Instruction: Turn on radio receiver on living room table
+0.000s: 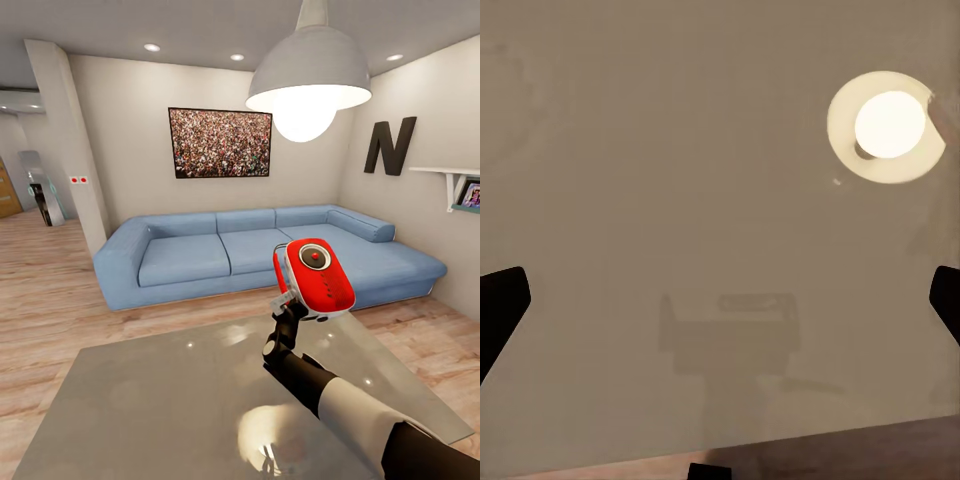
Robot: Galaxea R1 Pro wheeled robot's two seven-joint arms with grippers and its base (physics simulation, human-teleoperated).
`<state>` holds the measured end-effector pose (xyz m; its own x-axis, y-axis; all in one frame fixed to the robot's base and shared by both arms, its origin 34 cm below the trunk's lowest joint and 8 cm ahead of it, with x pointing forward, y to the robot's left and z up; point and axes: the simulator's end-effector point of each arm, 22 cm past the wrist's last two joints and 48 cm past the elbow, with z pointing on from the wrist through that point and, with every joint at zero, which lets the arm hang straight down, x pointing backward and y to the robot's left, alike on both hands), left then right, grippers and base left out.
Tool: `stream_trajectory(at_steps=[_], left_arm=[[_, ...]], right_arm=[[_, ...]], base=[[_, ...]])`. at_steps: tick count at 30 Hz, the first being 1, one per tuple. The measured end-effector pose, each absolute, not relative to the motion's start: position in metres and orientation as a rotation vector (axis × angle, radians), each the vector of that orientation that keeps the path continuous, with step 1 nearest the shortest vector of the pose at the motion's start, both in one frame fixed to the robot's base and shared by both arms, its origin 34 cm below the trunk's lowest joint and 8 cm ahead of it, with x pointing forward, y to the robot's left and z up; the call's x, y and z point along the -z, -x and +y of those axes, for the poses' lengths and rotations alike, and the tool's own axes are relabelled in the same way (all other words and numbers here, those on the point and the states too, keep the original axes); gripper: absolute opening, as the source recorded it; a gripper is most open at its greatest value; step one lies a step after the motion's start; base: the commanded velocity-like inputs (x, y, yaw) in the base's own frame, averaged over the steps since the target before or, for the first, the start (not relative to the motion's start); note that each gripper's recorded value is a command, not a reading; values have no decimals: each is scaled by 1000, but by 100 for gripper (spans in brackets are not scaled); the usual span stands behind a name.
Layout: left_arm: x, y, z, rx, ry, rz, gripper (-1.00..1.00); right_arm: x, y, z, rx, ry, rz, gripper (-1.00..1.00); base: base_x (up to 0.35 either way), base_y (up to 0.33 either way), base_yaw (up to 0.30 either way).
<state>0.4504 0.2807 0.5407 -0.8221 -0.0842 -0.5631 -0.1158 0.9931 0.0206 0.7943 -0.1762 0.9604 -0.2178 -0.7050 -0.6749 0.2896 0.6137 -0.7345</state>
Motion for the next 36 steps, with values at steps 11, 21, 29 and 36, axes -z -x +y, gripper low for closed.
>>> stream_trajectory(at_steps=[11, 21, 29, 36], left_arm=[[-541, -450, 281, -72, 140, 2541, 100], [-541, -450, 281, -72, 139, 2540, 100], [-541, -451, 281, -72, 138, 2540, 100], [-541, -451, 281, -72, 138, 2540, 100]], right_arm=[[-992, -770, -153, 1162, 476, 1220, -100], [-1008, -748, -138, 1265, 506, 1028, -100], [-1000, -739, -127, 1462, 670, 943, -100], [-999, -725, -107, 1556, 765, 768, -100]], base=[[0, 0, 0], [0, 0, 0], [0, 0, 0], [0, 0, 0]])
